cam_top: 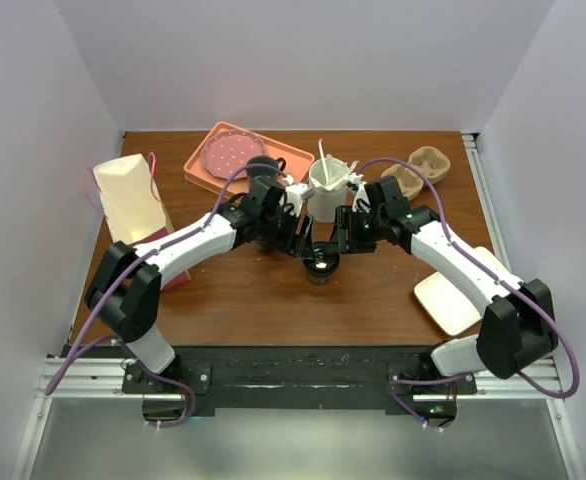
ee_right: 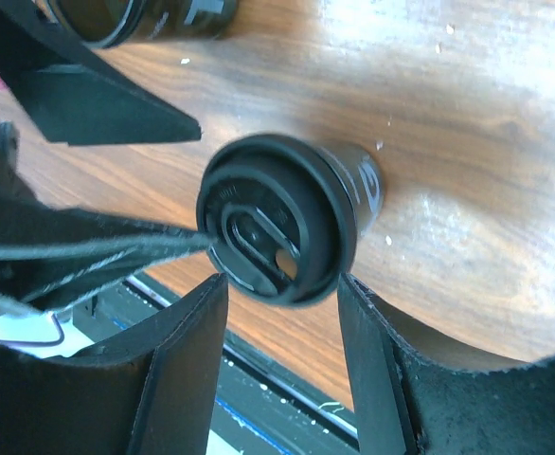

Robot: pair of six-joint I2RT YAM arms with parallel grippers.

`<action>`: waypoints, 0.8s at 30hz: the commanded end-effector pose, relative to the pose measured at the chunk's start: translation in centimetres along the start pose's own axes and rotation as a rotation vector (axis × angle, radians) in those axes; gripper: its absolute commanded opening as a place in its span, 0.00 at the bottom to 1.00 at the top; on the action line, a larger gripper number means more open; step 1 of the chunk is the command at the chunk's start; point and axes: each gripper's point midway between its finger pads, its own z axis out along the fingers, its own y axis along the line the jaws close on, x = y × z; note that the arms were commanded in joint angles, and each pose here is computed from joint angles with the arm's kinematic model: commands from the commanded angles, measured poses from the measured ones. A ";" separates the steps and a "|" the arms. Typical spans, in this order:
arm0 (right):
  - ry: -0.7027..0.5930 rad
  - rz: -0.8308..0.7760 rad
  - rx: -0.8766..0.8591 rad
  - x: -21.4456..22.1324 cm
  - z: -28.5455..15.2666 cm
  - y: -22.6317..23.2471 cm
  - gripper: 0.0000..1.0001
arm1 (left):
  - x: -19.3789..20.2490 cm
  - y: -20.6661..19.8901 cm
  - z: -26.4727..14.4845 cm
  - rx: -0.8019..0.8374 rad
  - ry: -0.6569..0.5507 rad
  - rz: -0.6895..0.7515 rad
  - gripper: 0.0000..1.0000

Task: Pack the takeout coffee

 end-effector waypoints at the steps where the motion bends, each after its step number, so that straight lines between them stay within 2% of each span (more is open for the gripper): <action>1: -0.034 -0.041 -0.002 -1.6 -0.4 0.5 0.55 | -3.5 -1.4 -1.3 0.045 -0.072 0.025 0.68; 4: -0.053 -0.049 0.012 -2.0 -0.3 0.3 0.59 | -4.1 -1.8 -1.6 0.054 -0.083 0.033 0.68; 9: -0.080 -0.097 0.024 -3.4 -0.1 0.1 0.58 | -4.2 -1.8 -2.2 0.033 -0.094 0.010 0.67; 14: -0.020 -0.162 -0.042 -3.3 1.4 0.6 0.53 | -3.1 -1.5 -2.6 0.005 -0.083 -0.067 0.64; 19: 0.031 -0.236 -0.091 -3.0 2.3 0.7 0.55 | -2.3 -0.9 -2.8 -0.025 -0.107 -0.131 0.65; 24: 0.067 -0.240 -0.089 -2.5 3.2 -0.1 0.54 | -1.4 -0.5 -2.1 -0.030 -0.081 -0.146 0.64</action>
